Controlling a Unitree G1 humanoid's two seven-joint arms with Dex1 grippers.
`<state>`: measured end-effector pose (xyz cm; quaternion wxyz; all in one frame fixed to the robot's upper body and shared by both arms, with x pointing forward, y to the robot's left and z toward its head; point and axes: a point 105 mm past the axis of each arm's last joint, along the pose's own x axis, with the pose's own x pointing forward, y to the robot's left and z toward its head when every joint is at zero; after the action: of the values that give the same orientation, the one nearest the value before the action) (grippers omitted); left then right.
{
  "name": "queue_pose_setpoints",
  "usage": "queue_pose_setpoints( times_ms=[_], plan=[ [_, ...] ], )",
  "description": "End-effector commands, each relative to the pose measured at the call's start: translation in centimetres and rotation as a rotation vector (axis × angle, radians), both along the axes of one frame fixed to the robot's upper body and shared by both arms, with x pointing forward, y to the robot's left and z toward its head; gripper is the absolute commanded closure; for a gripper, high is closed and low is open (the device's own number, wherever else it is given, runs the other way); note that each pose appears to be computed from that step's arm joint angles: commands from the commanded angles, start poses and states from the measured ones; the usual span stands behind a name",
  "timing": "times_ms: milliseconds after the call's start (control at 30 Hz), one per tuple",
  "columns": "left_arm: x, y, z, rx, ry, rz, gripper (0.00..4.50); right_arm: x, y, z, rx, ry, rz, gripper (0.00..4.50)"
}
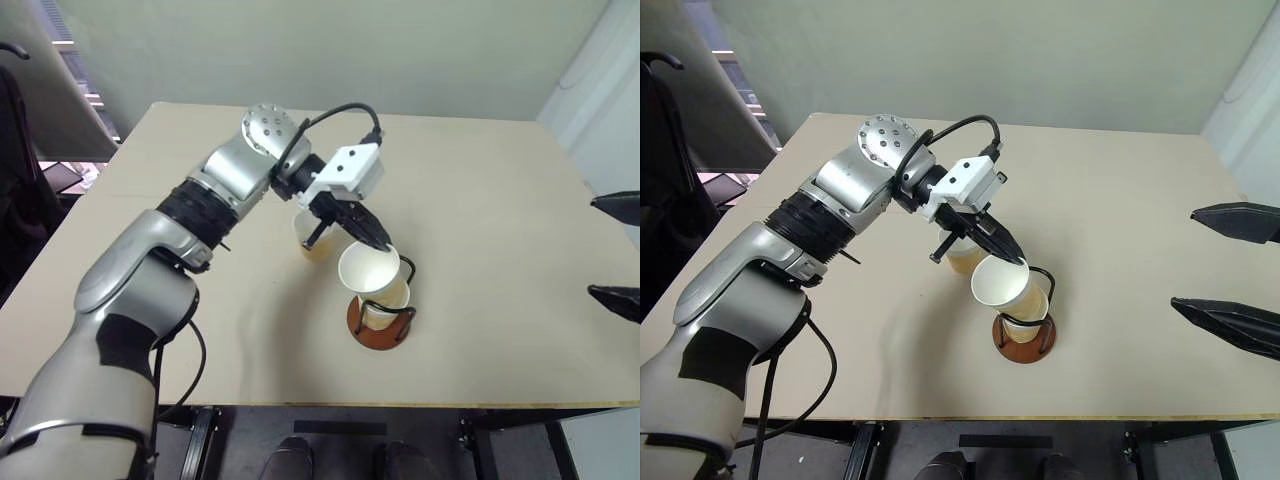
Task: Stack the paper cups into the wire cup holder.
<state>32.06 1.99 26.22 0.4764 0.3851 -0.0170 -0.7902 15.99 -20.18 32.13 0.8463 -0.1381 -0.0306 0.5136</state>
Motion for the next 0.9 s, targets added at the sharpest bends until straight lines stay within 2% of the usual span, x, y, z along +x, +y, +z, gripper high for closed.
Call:
queue_pose_setpoints(
  times_ms=[33, 133, 233, 433, 567, 633, 700, 800, 900],
  plan=[
    [-0.5, -0.3, 0.6, 0.023, -0.046, -0.055, 4.47, -0.4, 0.0, 0.7, -0.005, -0.061, -0.014, 0.00],
    [-0.5, -0.5, 0.4, 0.024, -0.038, -0.060, 4.47, -0.3, 0.1, 0.6, -0.007, -0.062, -0.018, 0.00],
    [-0.5, -0.8, 0.3, 0.023, -0.034, -0.060, 3.83, -0.2, 0.2, 0.5, -0.009, -0.062, -0.020, 0.00],
    [-0.4, -0.9, 0.3, 0.016, -0.036, -0.059, 1.69, 0.1, 0.2, 0.3, -0.015, -0.059, -0.021, 0.00],
    [0.4, -0.8, 1.6, -0.048, -0.058, -0.018, 0.27, 0.5, 0.1, 0.2, -0.019, -0.056, -0.017, 0.00],
    [1.9, -0.1, 3.8, -0.147, -0.064, 0.094, 0.27, 0.8, 0.1, 0.1, -0.028, -0.054, -0.014, 0.00],
    [3.9, 2.3, 4.7, -0.183, -0.086, 0.239, 0.27, 1.1, 0.1, 0.1, -0.031, -0.053, -0.007, 0.00],
    [6.8, 6.7, 4.3, -0.145, -0.133, 0.469, 0.27, 1.4, 0.1, -0.1, -0.035, -0.049, 0.006, 0.00],
    [8.4, 9.3, 3.1, -0.093, -0.148, 0.620, 0.27, 1.9, 0.2, -0.3, -0.037, -0.048, 0.020, 0.00]
  ],
)
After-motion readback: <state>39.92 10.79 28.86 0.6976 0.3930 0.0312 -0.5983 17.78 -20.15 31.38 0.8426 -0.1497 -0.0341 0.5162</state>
